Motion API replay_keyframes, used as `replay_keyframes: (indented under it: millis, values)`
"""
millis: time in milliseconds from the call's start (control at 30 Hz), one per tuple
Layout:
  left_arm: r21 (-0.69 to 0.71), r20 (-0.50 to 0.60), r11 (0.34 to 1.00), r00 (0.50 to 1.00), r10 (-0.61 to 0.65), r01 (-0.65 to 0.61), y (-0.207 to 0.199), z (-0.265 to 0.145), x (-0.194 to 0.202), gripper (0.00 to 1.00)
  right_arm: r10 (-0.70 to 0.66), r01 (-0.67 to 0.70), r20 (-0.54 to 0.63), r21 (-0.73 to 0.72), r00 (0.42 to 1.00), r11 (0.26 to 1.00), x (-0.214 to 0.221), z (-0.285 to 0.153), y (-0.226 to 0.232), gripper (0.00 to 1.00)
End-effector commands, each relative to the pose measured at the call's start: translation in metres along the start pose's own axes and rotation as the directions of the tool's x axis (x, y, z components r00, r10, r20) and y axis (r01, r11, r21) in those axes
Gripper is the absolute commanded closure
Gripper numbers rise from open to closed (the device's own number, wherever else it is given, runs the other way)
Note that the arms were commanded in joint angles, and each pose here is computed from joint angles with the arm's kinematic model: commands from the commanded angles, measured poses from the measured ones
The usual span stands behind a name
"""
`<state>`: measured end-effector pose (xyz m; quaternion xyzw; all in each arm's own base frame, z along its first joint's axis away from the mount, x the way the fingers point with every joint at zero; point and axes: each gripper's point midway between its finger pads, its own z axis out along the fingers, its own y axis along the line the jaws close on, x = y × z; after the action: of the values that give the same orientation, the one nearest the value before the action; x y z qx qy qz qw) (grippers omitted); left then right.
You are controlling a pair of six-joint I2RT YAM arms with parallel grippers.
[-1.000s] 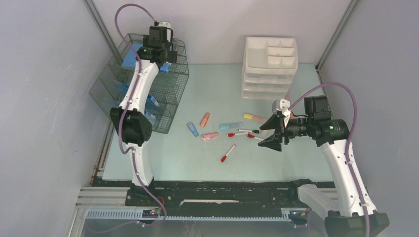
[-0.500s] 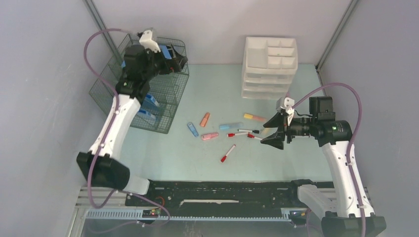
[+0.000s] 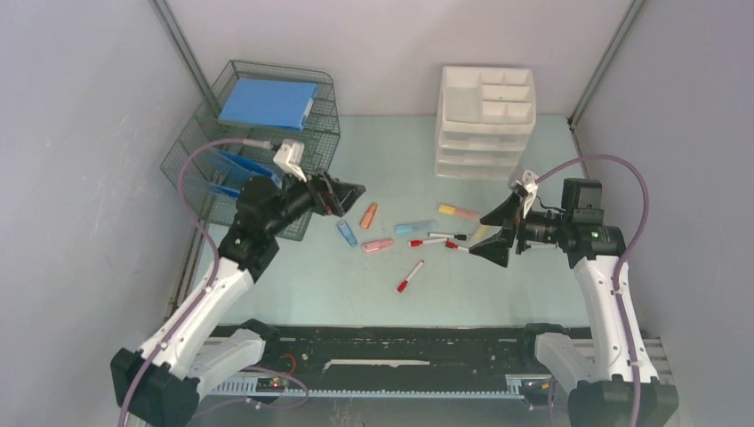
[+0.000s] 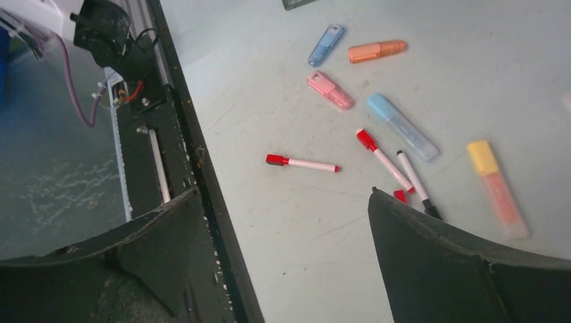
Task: Organize the desk
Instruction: Place the folder in the storage box, then open the drawer in the storage box.
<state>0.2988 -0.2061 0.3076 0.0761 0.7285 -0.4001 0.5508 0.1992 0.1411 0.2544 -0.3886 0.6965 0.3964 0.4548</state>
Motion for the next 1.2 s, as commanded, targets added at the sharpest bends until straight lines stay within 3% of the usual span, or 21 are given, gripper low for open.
replay_keyframes:
  millis: [0,200,367,433,467,600,700,800,967,1167]
  values:
    - [0.036,0.111,0.999,0.993,0.023,-0.028,-0.012,-0.028,-0.003,0.00,0.111,-0.113,0.069,0.019,0.991,0.993,-0.013,0.003,-0.019,0.00]
    - [0.034,0.148,0.999,0.989,0.014,-0.019,-0.008,-0.060,0.021,0.00,0.278,-0.295,0.183,0.076,0.943,0.952,-0.026,0.002,-0.059,0.00]
    - [0.052,0.122,0.998,0.992,-0.042,0.036,-0.002,-0.066,0.047,0.00,0.202,-0.265,0.333,0.155,0.921,0.952,-0.072,-0.008,-0.092,0.00]
    - [0.057,0.113,0.997,0.992,-0.063,0.057,0.000,-0.068,0.057,0.00,0.134,-0.244,0.376,0.262,0.917,0.934,-0.094,-0.018,-0.116,0.00]
    - [0.056,0.114,0.996,0.991,-0.076,0.070,0.002,-0.069,0.060,0.00,0.117,-0.258,0.386,0.337,0.915,0.905,-0.101,-0.024,-0.134,0.01]
    - [0.077,0.132,0.992,0.985,-0.111,0.101,0.001,-0.076,0.068,0.00,0.118,-0.393,0.431,0.631,0.894,0.669,-0.115,-0.060,-0.214,0.08]
    - [0.079,0.141,0.991,0.983,-0.116,0.105,0.001,-0.081,0.070,0.00,0.136,-0.428,0.418,0.766,0.898,0.479,-0.123,-0.079,-0.261,0.09]
    - [0.075,0.150,0.992,0.982,-0.115,0.105,0.002,-0.084,0.071,0.00,0.196,-0.431,0.385,0.831,0.902,0.353,-0.128,-0.083,-0.299,0.07]
    - [0.071,0.145,0.989,0.980,-0.135,0.126,0.004,-0.084,0.075,0.00,0.232,-0.380,0.325,0.888,0.917,0.260,-0.122,-0.083,-0.345,0.10]
    - [0.055,0.136,0.987,0.978,-0.155,0.149,0.010,-0.083,0.083,0.00,0.289,-0.372,0.296,0.892,0.910,0.258,-0.108,-0.069,-0.381,0.25]
